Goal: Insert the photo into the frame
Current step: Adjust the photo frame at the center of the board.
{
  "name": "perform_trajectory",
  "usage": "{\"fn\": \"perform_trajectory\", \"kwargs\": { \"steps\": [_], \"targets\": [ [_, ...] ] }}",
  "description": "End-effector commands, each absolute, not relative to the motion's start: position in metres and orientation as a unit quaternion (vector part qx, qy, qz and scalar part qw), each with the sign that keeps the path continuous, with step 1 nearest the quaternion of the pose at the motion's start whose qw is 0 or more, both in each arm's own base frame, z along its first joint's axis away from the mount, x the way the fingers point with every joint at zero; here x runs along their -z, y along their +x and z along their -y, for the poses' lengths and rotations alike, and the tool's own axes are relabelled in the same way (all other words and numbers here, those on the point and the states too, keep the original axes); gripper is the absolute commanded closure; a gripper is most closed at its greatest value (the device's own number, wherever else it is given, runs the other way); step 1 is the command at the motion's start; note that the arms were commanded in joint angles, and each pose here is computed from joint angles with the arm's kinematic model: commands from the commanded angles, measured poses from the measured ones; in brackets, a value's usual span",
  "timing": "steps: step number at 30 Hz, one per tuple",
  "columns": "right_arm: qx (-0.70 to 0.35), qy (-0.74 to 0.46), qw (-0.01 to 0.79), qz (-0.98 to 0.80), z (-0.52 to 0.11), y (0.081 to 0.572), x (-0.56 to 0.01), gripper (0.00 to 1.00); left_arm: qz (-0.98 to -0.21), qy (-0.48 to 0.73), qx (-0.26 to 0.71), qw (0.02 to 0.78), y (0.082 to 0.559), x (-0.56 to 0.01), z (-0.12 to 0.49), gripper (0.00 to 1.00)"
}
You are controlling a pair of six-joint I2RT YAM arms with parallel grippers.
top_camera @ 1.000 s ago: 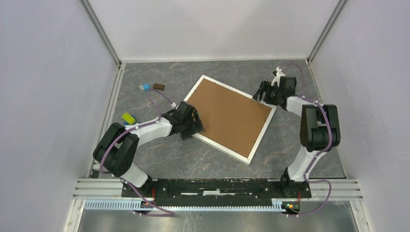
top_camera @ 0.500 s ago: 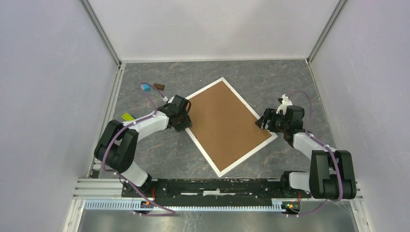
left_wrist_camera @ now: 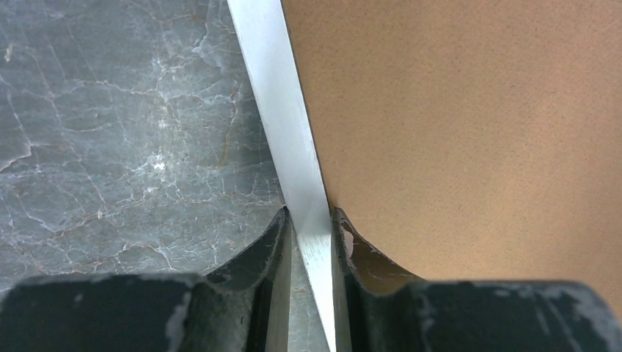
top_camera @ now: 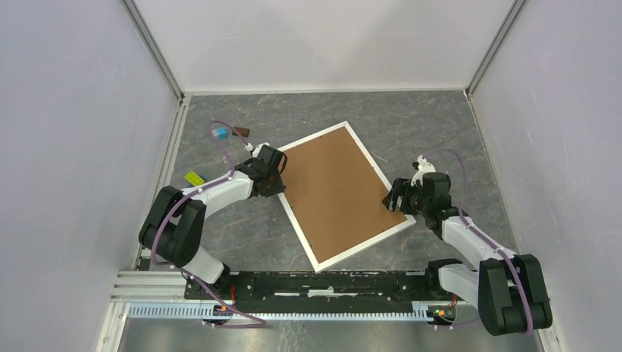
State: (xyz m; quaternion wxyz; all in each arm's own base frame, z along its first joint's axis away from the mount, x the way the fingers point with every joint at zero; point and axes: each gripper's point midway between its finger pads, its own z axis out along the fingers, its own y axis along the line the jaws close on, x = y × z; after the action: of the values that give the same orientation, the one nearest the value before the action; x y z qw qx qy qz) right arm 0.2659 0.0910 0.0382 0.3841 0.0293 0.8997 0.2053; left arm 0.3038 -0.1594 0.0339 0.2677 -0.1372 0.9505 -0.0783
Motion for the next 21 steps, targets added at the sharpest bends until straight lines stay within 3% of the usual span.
{"fn": "perform_trajectory", "kwargs": {
  "steps": [1, 5, 10, 14, 21],
  "targets": [
    [-0.105, 0.018, 0.351, -0.930, -0.064, 0.263, -0.043, 0.18, -0.959, -0.086, 0.068, 0.261, 0.302, -0.026, 0.159, 0.98],
    [-0.052, -0.027, 0.354, -0.933, -0.052, 0.292, -0.066, 0.21, -0.959, -0.093, 0.089, 0.254, 0.302, -0.020, 0.158, 0.98],
    [-0.053, -0.045, 0.369, -0.927, -0.057, 0.313, -0.080, 0.37, -0.959, -0.090, 0.096, 0.250, 0.302, -0.017, 0.160, 0.98],
    [-0.075, -0.066, 0.363, -0.926, -0.074, 0.317, -0.080, 0.57, -0.959, -0.092, 0.095, 0.250, 0.303, -0.016, 0.159, 0.98],
    [-0.021, -0.097, 0.331, -0.938, -0.071, 0.303, -0.062, 0.68, -0.959, -0.095, 0.097, 0.250, 0.303, -0.015, 0.159, 0.98]
  ]
}}
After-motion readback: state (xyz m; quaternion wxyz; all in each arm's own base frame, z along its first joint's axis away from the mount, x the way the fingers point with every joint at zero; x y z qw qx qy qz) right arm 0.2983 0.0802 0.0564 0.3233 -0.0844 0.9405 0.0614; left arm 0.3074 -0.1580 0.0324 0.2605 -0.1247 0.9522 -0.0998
